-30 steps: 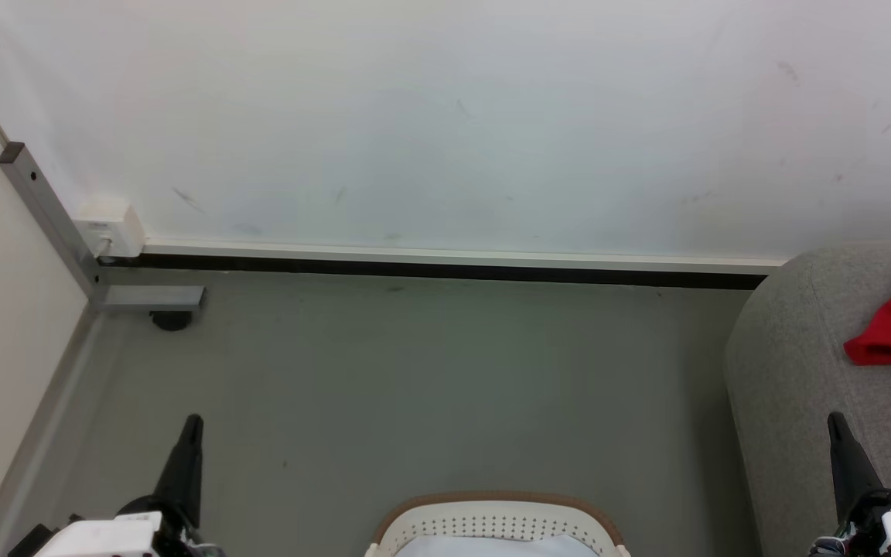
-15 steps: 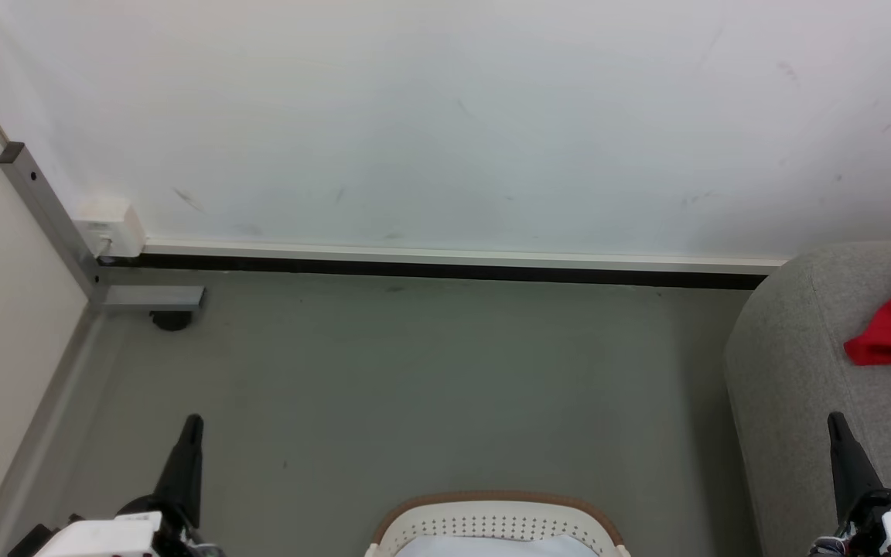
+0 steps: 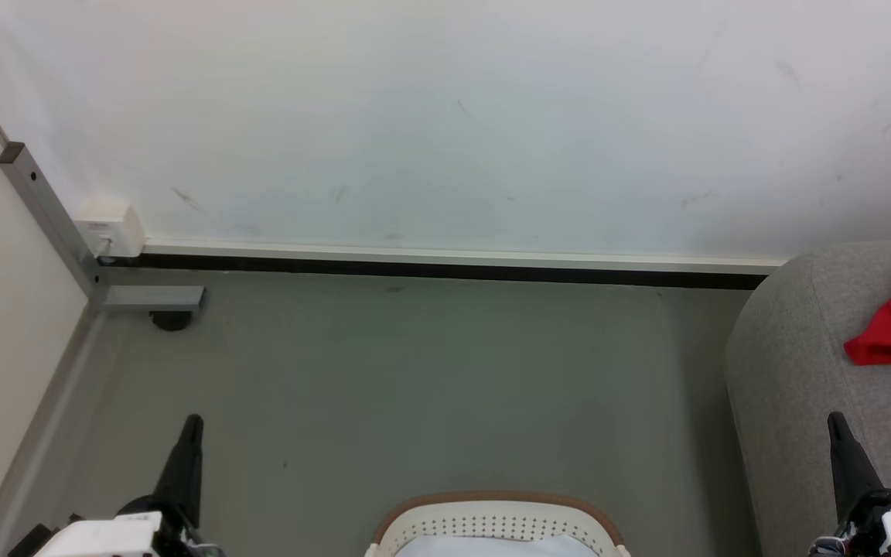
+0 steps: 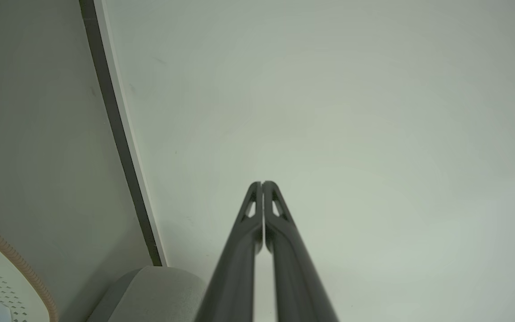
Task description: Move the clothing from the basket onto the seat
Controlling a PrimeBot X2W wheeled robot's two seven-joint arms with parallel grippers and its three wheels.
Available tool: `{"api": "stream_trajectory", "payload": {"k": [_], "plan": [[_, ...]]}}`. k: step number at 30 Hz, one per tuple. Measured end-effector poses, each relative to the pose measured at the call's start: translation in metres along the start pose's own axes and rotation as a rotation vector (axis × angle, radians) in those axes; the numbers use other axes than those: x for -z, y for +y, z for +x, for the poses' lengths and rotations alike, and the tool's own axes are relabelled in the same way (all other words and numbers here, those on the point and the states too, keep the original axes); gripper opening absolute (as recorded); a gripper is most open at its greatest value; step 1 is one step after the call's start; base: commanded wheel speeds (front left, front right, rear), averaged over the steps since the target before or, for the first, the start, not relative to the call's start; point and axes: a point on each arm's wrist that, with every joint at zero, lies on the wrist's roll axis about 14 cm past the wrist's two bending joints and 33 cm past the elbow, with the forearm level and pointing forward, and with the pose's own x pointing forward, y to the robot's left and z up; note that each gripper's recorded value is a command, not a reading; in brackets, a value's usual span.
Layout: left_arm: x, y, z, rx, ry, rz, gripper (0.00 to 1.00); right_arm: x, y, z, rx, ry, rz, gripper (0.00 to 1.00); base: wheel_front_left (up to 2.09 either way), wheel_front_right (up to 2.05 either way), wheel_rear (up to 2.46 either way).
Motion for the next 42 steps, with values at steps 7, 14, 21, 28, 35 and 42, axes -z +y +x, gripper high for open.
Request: {"api": "stream_trajectory", "payload": {"k": [7,14,21,28,35,42], "plan": [[0.0,0.0,0.0,0.0,0.0,0.0,0.0,0.0,0.0,0.0,0.0,0.0,0.0,0.0,0.0,0.0,0.0],[0.0,0.0,0.0,0.0,0.0,0.0,0.0,0.0,0.0,0.0,0.0,0.0,0.0,0.0,0.0,0.0,0.0],[0.0,0.0,0.0,0.0,0.0,0.0,0.0,0.0,0.0,0.0,0.0,0.0,0.0,0.0,0.0,0.0,0.0],[0.0,0.0,0.0,0.0,0.0,0.0,0.0,0.0,0.0,0.0,0.0,0.0,0.0,0.0,0.0,0.0,0.0],[0.0,0.0,0.0,0.0,0.0,0.0,0.0,0.0,0.0,0.0,0.0,0.0,0.0,0.0,0.0,0.0,0.0],[0.0,0.0,0.0,0.0,0.0,0.0,0.0,0.0,0.0,0.0,0.0,0.0,0.0,0.0,0.0,0.0,0.0]]}}
